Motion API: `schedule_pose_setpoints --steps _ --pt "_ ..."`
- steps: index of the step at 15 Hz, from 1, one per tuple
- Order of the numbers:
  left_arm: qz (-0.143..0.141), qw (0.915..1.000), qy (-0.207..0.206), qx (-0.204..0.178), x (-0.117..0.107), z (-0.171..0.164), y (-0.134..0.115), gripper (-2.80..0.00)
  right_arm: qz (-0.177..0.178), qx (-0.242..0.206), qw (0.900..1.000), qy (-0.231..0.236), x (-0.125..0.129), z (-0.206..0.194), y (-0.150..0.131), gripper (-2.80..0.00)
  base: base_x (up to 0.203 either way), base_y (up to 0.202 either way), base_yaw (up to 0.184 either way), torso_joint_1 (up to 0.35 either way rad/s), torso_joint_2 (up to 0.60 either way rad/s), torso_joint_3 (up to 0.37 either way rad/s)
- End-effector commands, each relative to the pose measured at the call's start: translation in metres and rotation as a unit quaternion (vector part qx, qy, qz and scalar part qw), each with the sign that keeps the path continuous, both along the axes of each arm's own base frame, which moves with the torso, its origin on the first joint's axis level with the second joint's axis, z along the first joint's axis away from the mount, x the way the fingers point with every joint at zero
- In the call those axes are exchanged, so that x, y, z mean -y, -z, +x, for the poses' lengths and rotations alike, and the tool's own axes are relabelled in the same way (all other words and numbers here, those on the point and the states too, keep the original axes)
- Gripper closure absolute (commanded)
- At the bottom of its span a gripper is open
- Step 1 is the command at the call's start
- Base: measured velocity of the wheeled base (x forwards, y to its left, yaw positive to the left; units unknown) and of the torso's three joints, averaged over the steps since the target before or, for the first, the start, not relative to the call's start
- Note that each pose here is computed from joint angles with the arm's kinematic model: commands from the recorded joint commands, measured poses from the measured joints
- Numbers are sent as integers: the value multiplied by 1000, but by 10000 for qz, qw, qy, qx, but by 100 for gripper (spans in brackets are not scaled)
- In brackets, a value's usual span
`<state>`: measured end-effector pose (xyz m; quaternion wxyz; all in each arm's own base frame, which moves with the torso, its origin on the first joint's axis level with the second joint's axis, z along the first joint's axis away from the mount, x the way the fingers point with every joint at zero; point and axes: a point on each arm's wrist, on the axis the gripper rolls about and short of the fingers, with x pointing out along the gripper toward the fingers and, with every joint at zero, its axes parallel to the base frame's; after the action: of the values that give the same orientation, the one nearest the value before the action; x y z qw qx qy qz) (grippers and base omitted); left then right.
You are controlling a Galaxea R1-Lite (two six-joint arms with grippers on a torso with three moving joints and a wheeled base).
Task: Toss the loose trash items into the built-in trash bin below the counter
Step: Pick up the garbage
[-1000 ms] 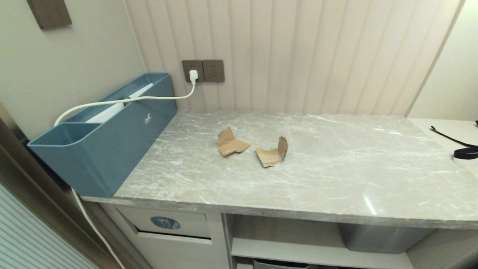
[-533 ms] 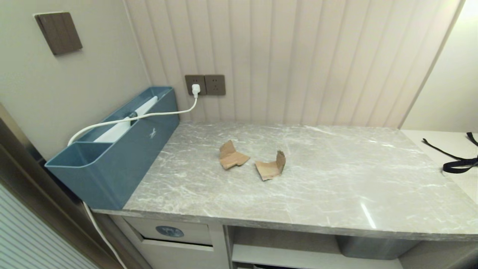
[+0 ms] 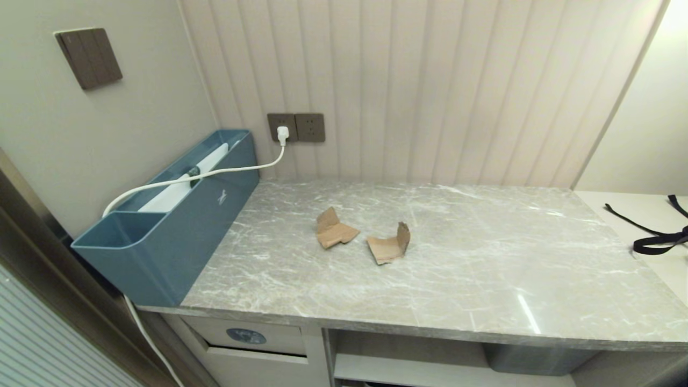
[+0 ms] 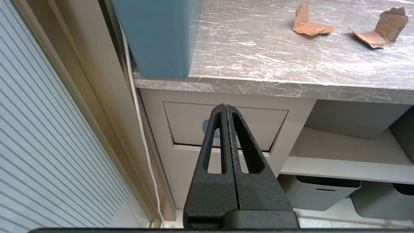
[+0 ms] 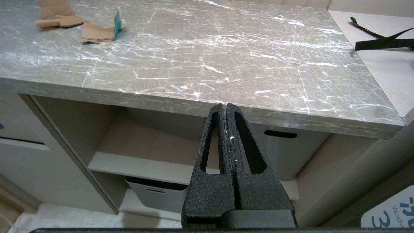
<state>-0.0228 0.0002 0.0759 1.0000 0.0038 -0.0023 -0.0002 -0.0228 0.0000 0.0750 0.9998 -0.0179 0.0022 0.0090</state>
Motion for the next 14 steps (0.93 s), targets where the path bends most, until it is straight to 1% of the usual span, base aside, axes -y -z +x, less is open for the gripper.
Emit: schedule_pose_setpoints --steps 1,4,12,13,14 --pt "0 10000 -2 0 0 0 0 0 -4 8 10000 -3 0 0 0 0 0 0 0 0 0 0" --pt "0 10000 -2 0 0 0 0 0 95 14 10000 13 0 0 0 0 0 0 0 0 0 0" --pt "-8 10000 5 7 0 0 0 0 103 14 9999 13 0 0 0 0 0 0 0 0 0 0" --pt "20 10000 17 86 0 0 -3 0 103 14 9999 13 0 0 0 0 0 0 0 0 0 0" --pt "21 9995 17 307 0 -3 -13 0 110 14 9999 13 0 0 0 0 0 0 0 0 0 0"
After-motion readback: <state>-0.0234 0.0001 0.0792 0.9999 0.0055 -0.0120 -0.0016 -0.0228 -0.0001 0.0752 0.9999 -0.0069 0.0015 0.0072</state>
